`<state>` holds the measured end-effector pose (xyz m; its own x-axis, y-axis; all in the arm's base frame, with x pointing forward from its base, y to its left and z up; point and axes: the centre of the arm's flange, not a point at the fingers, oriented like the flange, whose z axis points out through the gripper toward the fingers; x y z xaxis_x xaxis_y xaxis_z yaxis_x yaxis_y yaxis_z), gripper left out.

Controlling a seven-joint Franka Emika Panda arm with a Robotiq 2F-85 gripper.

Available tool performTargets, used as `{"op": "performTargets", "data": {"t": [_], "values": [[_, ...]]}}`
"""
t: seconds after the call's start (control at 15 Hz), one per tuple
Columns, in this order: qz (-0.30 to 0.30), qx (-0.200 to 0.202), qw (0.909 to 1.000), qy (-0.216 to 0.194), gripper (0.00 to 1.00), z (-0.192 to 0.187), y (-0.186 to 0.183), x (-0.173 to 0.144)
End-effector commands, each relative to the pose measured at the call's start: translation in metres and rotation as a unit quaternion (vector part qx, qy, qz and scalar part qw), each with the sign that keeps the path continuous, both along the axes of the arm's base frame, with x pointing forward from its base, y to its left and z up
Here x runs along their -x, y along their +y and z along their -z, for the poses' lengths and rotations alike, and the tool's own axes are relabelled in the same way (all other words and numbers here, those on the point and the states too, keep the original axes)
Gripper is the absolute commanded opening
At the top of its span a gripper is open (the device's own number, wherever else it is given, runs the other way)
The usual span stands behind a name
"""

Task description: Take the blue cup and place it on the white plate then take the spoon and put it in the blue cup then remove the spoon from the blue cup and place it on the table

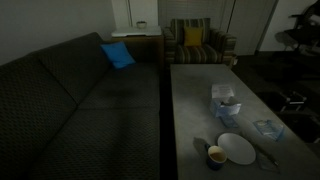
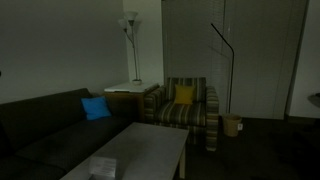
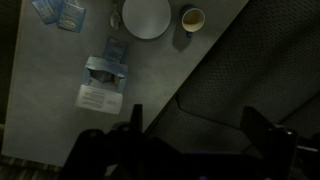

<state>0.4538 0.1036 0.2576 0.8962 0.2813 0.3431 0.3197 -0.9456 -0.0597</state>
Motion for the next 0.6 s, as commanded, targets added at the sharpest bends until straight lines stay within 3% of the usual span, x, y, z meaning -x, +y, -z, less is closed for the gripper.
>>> {"op": "performTargets", "data": {"t": [0.0, 0.53], "values": [[0.026, -0.015, 0.9995, -0.009, 1.0, 0.046, 0.001, -0.034], [0.061, -0.045, 0.9965, 0.035, 1.0, 0.112, 0.01, -0.081]]}}
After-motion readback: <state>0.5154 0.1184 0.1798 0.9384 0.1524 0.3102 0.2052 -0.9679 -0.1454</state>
